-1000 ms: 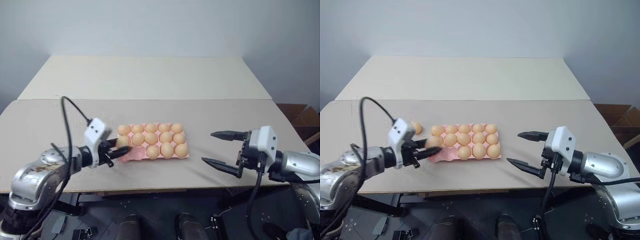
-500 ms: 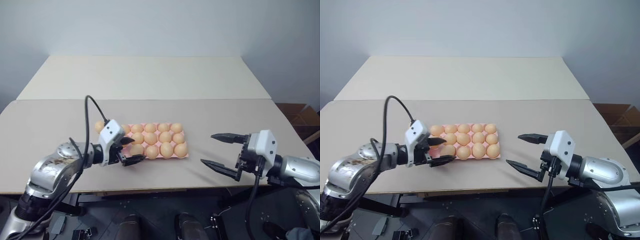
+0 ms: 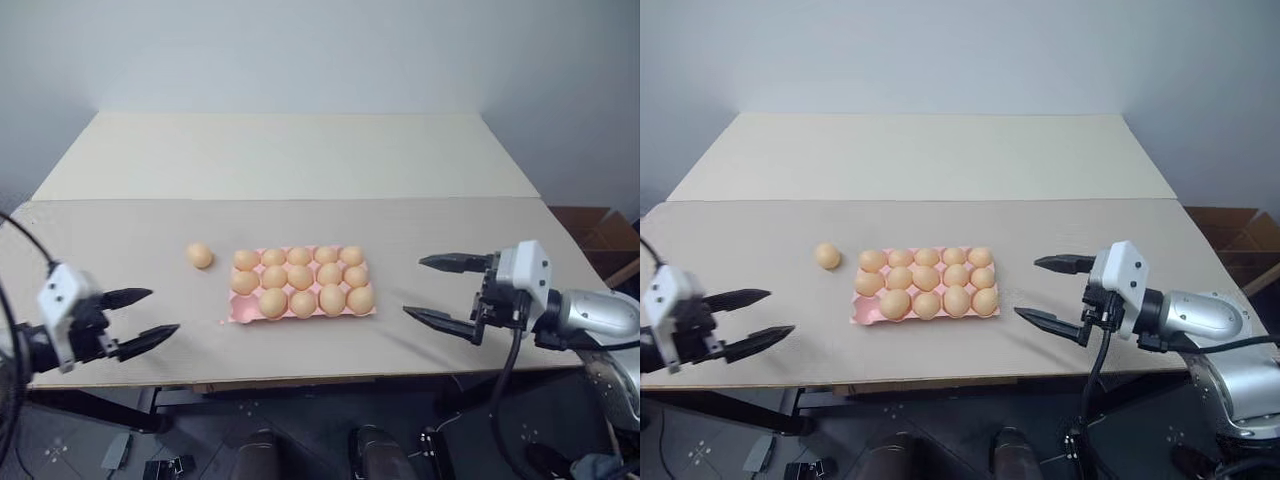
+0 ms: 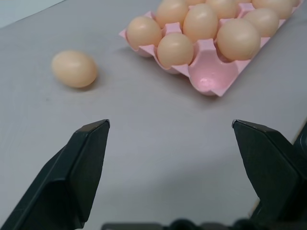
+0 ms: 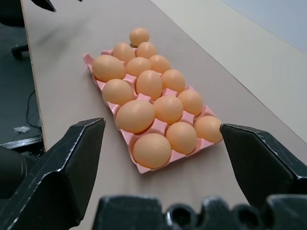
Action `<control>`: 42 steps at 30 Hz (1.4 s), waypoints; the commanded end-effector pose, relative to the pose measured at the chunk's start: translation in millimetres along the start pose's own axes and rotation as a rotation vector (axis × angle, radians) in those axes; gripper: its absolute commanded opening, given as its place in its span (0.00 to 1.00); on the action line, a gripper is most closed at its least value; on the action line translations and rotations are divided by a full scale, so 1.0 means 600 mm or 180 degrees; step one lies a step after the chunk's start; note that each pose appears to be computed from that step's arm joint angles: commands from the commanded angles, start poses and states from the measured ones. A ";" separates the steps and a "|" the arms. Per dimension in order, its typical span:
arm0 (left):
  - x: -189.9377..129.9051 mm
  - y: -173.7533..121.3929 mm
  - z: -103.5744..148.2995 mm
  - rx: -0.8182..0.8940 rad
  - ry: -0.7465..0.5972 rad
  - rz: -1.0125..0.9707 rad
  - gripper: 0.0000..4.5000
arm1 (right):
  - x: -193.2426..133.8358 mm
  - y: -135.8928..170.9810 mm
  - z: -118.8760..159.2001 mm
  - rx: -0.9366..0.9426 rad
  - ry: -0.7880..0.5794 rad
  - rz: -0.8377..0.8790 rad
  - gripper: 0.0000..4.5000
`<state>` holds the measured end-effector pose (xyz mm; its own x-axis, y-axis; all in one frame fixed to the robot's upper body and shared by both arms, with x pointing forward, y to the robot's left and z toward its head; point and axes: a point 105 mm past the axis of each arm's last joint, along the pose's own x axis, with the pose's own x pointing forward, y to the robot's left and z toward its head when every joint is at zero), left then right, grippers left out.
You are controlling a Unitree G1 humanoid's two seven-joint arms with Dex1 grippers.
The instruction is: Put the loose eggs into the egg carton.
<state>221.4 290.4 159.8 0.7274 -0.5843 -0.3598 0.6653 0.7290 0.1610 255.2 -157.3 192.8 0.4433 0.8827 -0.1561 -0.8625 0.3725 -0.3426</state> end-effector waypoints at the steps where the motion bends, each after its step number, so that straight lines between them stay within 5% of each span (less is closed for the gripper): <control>1: -0.025 -0.007 0.016 0.0091 -0.0267 0.0098 0.99 | -0.004 -0.005 0.013 -0.0175 -0.0028 0.0049 1.00; 17: 0.025 -0.004 0.017 -0.0185 -0.0339 0.0530 0.99 | -0.006 -0.014 0.019 -0.0214 -0.0028 -0.0019 1.00; 26: 0.136 0.099 0.042 -0.0894 -0.0176 0.1498 0.99 | 0.004 -0.014 0.021 -0.0222 -0.0090 -0.0115 1.00; 39: 0.264 0.117 0.048 -0.1491 0.0205 0.1691 0.99 | 0.008 -0.007 0.031 -0.0238 -0.0177 -0.0130 1.00; 42: 0.268 0.121 0.041 -0.1563 0.0241 0.1743 0.85 | 0.006 -0.008 0.031 -0.0239 -0.0171 -0.0150 1.00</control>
<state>388.1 236.0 126.5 0.8951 -0.1006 -0.4344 0.0639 0.9931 -0.0984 260.4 -151.0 199.7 0.4679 0.8757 -0.1194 -0.8375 0.3962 -0.3763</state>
